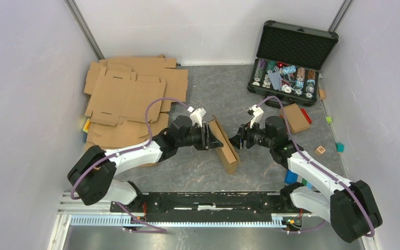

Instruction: Fold the paper box

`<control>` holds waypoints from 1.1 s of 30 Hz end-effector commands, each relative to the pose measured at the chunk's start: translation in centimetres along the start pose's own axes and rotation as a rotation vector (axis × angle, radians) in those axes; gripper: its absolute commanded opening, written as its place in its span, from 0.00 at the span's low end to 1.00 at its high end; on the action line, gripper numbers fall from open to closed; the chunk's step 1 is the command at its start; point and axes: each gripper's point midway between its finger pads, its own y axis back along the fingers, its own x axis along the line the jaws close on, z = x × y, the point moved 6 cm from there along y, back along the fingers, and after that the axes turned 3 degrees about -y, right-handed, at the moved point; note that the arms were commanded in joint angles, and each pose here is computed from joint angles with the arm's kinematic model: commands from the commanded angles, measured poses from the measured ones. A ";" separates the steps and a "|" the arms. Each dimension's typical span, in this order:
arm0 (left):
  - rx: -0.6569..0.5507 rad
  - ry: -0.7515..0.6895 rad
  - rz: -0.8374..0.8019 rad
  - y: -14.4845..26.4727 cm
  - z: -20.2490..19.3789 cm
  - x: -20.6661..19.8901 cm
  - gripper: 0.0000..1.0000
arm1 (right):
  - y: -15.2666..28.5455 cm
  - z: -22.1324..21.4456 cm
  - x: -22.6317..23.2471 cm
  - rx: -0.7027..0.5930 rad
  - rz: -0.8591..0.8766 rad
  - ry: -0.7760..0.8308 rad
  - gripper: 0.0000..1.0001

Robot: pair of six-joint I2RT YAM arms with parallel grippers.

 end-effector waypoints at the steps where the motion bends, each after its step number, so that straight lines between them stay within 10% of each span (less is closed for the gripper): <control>1: 0.066 -0.040 0.112 -0.5 -1.1 2.4 0.44 | -0.1 1.2 1.0 -0.074 0.090 -0.054 0.65; 33: 0.071 -0.046 0.080 -1.2 -0.7 2.1 0.38 | 0.3 -1.1 0.7 -0.011 0.201 -0.186 0.66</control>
